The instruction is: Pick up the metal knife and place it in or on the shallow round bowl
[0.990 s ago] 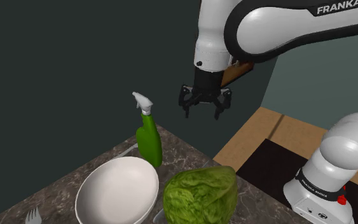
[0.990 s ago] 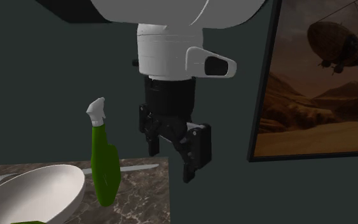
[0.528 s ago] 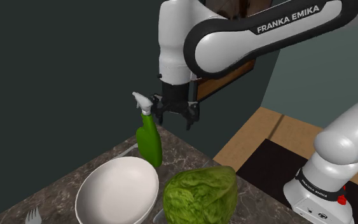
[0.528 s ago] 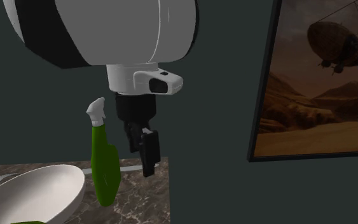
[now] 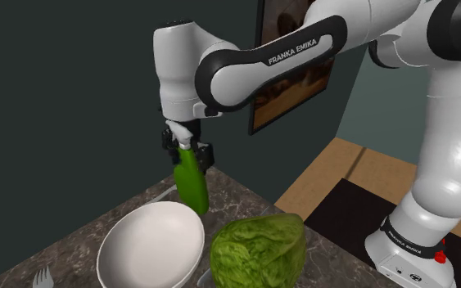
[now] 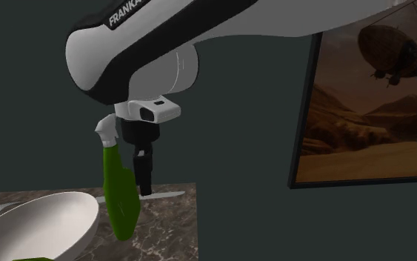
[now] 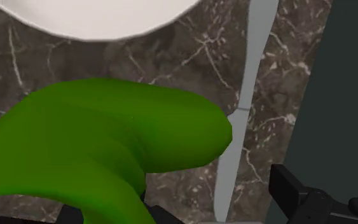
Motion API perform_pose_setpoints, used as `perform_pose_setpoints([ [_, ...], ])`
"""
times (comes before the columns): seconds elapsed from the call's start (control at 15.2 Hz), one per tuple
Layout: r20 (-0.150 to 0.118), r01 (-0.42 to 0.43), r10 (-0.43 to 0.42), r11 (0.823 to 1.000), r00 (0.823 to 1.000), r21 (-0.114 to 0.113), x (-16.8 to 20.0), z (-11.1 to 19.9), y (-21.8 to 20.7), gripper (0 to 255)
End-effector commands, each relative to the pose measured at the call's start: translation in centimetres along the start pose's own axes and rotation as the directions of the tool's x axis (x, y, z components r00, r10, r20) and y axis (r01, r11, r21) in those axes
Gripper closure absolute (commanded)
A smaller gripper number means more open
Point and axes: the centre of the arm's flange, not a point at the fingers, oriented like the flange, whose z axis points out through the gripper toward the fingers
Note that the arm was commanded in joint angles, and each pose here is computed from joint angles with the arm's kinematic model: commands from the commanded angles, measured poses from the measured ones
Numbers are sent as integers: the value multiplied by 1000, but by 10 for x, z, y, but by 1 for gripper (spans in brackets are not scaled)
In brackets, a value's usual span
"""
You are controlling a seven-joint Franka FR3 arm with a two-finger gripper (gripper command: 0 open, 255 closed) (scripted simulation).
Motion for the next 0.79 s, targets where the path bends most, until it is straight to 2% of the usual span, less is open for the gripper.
perform_pose_setpoints([
  [0.0, -6, -76, 76, 997, 997, -3, -6, 15, -25, 0],
  [0.07, -7, -110, 110, 994, 994, -5, -8, 20, -36, 0],
  [0.53, -7, -110, 110, 994, 994, -5, -8, 57, -36, 0],
  [0.73, -7, -110, 110, 994, 994, -5, -8, 60, -36, 0],
])
